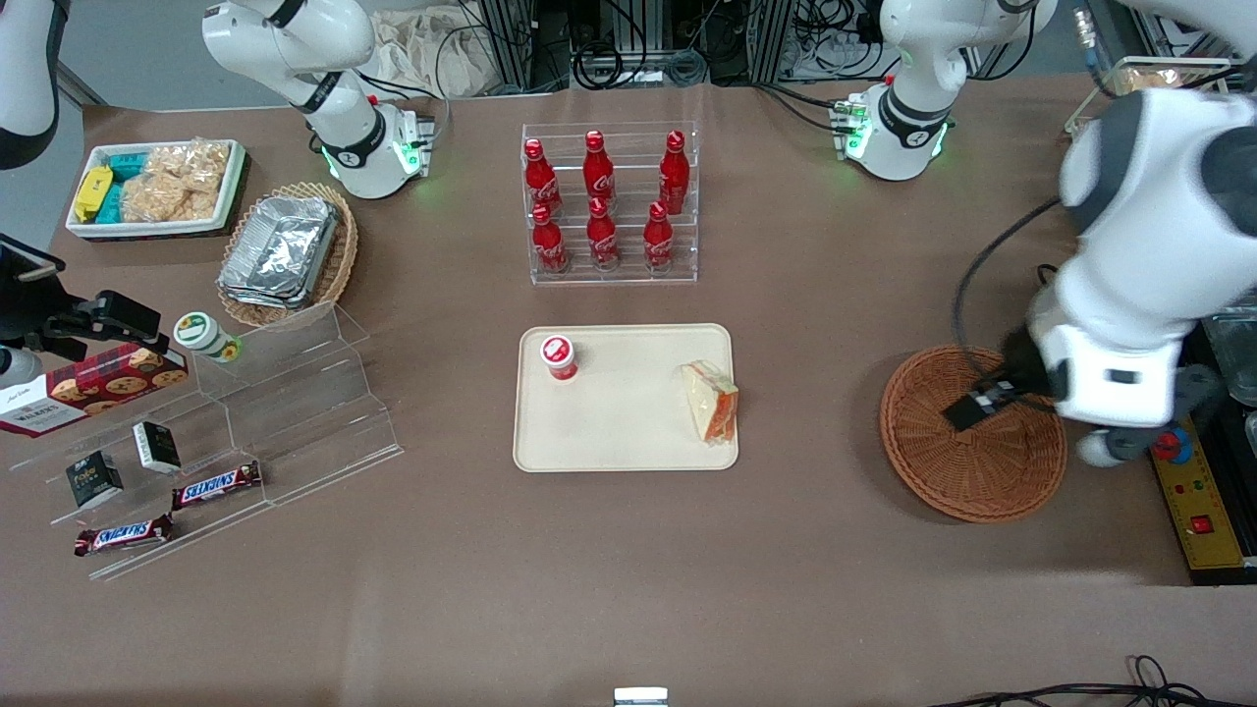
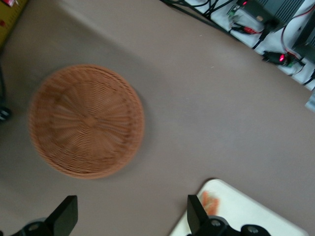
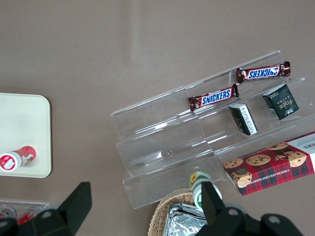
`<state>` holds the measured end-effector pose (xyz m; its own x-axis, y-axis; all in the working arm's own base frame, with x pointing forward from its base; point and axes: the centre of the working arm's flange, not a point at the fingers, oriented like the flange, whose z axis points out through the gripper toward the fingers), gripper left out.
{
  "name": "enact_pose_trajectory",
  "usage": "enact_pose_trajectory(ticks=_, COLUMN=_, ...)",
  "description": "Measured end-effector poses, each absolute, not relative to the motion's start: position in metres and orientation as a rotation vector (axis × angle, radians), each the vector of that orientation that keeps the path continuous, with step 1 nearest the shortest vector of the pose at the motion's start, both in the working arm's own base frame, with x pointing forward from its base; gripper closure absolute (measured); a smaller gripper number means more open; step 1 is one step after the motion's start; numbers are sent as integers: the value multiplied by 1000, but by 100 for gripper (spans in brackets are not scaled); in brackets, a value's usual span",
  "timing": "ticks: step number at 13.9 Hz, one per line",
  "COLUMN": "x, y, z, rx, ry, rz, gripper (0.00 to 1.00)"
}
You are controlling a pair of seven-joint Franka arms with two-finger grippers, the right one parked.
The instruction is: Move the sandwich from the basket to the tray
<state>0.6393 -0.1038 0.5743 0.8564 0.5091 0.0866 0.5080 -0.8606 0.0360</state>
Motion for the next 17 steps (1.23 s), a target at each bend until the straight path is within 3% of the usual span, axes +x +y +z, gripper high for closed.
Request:
enact_pose_trajectory(ticks=8, x=579, y=2, z=612, rx=3148, ry=230, rz=49, gripper=0)
enact_pose_trajectory(ticks=13, x=525, y=28, z=605, rx=3125, ry=209, rz=115, gripper=0)
enact_pose_trajectory(ticks=17, x=507, y=29, z=597, rx=3118, ry=212, rz=129, gripper=0)
